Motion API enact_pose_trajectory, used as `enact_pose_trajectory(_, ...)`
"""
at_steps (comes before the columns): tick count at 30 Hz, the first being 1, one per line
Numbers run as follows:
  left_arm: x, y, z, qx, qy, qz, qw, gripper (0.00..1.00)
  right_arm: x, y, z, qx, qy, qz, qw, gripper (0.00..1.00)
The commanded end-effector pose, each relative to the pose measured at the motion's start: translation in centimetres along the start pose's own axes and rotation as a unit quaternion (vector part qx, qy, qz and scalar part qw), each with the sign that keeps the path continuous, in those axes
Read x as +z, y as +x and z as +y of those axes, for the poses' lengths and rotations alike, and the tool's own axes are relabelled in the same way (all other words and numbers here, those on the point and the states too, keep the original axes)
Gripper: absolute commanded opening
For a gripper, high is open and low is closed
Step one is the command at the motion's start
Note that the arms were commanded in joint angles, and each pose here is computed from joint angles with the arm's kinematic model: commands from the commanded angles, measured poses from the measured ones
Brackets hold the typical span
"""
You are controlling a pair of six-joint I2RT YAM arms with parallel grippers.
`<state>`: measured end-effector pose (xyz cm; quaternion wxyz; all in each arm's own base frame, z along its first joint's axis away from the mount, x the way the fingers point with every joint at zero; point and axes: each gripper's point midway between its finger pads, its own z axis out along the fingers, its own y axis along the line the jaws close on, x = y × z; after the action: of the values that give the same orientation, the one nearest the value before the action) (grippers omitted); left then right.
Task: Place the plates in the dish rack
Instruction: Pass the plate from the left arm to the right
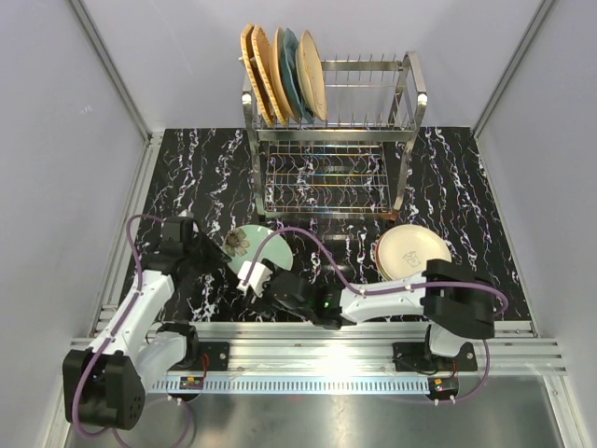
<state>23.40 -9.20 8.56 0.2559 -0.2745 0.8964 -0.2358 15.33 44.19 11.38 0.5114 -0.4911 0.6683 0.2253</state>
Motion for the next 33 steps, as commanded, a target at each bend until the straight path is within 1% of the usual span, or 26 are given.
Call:
enact_pose_trajectory(1, -1.7, -2.1, -2.9, 0.022, 0.042, -0.031, 0.998, 0.00, 1.4, -2.4, -1.2, -0.029, 0.041, -0.031, 0.998, 0.73)
enact_pose_trajectory(2, -1.7, -2.0, -2.9, 0.023, 0.041, -0.029, 0.998, 0.00, 1.9, -1.7, -1.0, -0.033, 0.041, -0.022, 0.998, 0.72)
enact_pose_trajectory(4, -1.9, -1.8, -3.0, 0.023, 0.045, -0.024, 0.998, 0.00, 2.5, -1.8, -1.1, -0.037, 0.049, -0.023, 0.998, 0.71)
enact_pose_trajectory(5, -2.1, -1.8, -3.2, 0.022, 0.046, -0.023, 0.998, 0.00, 3.2, -0.9, -1.4, -0.043, 0.061, -0.009, 0.997, 0.70)
enact_pose_trajectory(6, -2.2, -1.8, -3.3, 0.021, 0.050, -0.023, 0.998, 0.00, 3.7, -1.3, -1.8, -0.044, 0.076, -0.009, 0.996, 0.70)
enact_pose_trajectory(7, -2.4, -1.7, -3.6, 0.021, 0.055, -0.020, 0.998, 0.00, 4.5, 0.0, -2.1, -0.056, 0.092, 0.010, 0.994, 0.70)
enact_pose_trajectory(8, -2.5, -1.7, -3.7, 0.021, 0.058, -0.021, 0.998, 0.00, 4.7, 0.4, -2.8, -0.061, 0.117, 0.020, 0.991, 0.69)
enact_pose_trajectory(9, -2.7, -1.8, -3.8, 0.023, 0.060, -0.024, 0.998, 0.00, 5.1, 0.0, -3.1, -0.068, 0.128, 0.019, 0.989, 0.68)
enact_pose_trajectory(10, -2.8, -1.7, -3.8, 0.024, 0.060, -0.024, 0.998, 0.00, 5.5, 0.7, -3.1, -0.072, 0.135, 0.024, 0.988, 0.66)
enact_pose_trajectory(14, -3.2, -1.5, -4.1, 0.024, 0.065, -0.017, 0.997, 0.00, 6.1, 1.1, -3.1, -0.073, 0.140, 0.023, 0.987, 0.60)
enact_pose_trajectory(20, -3.7, -1.3, -3.8, 0.030, 0.063, -0.018, 0.997, 0.00, 6.7, 0.6, -3.2, -0.072, 0.150, 0.023, 0.986, 0.55)
enact_pose_trajectory(22, -3.8, -1.1, -3.9, 0.031, 0.064, -0.014, 0.997, 0.00, 6.7, 0.7, -3.3, -0.072, 0.152, 0.023, 0.985, 0.52)
enact_pose_trajectory(26, -3.9, -0.7, -4.3, 0.028, 0.076, -0.005, 0.997, 0.00, 6.9, 1.0, -3.3, -0.071, 0.156, 0.025, 0.985, 0.50)
enact_pose_trajectory(28, -3.9, -0.4, -4.5, 0.026, 0.085, 0.002, 0.996, 0.00, 7.0, 1.2, -3.2, -0.074, 0.154, 0.030, 0.985, 0.46)
enact_pose_trajectory(29, -4.0, -0.3, -4.5, 0.026, 0.088, 0.005, 0.996, 0.00, 7.0, 1.3, -3.3, -0.073, 0.156, 0.031, 0.985, 0.41)
enact_pose_trajectory(32, -4.1, 0.0, -4.4, 0.030, 0.088, 0.008, 0.996, 0.00, 6.9, 1.5, -3.1, -0.075, 0.155, 0.033, 0.985, 0.33)
enact_pose_trajectory(33, -4.1, -0.1, -4.3, 0.030, 0.085, 0.006, 0.996, 0.01, 6.8, 1.4, -2.9, -0.075, 0.153, 0.032, 0.985, 0.27)
